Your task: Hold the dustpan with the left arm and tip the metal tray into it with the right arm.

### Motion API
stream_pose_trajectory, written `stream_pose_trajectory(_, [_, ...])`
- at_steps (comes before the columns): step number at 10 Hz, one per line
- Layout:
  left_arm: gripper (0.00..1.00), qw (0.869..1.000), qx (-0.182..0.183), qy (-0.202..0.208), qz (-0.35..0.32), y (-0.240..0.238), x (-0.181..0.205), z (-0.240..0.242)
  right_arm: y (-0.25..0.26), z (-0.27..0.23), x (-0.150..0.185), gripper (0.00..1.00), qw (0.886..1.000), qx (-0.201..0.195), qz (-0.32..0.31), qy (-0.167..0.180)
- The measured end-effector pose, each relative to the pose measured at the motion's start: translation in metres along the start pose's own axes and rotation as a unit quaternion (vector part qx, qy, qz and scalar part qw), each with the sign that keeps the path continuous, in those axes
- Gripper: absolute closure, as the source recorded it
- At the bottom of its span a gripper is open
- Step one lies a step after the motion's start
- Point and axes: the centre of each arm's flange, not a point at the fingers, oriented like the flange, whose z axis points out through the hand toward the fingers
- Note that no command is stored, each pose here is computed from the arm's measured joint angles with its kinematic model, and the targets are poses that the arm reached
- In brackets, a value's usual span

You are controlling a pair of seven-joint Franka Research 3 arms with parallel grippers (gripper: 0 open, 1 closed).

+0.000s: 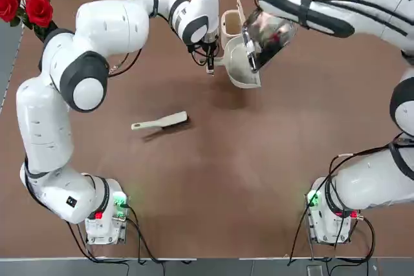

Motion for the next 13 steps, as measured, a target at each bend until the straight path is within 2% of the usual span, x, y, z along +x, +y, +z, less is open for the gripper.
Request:
stream_pose_trajectory(3, [0.68,1.0,-0.001,-0.001,-0.001,0.002,0.001,-0.001,-0.005,-0.017,0.011,0.95,0.999,-0.037,-0.006,0.009])
stream_pose_trajectory(6, [0.68,1.0,-0.002,-0.001,-0.002,0.003,0.001,-0.002,-0.037,-0.047,0.0,0.95,0.996,-0.071,-0.033,0.043])
stream_pose_trajectory(9, [0.68,1.0,-0.002,-0.001,-0.002,0.003,0.001,-0.002,-0.053,-0.055,-0.004,0.95,0.989,-0.123,-0.044,0.07])
stream_pose_trajectory(11, [0.68,1.0,-0.001,-0.001,-0.002,0.003,0.001,-0.002,-0.055,-0.053,-0.001,0.95,0.989,-0.128,-0.044,0.066])
stream_pose_trajectory(13, [0.68,1.0,-0.001,0.0,-0.003,0.003,0.001,-0.002,-0.037,-0.042,0.01,0.95,0.992,-0.113,-0.036,0.044])
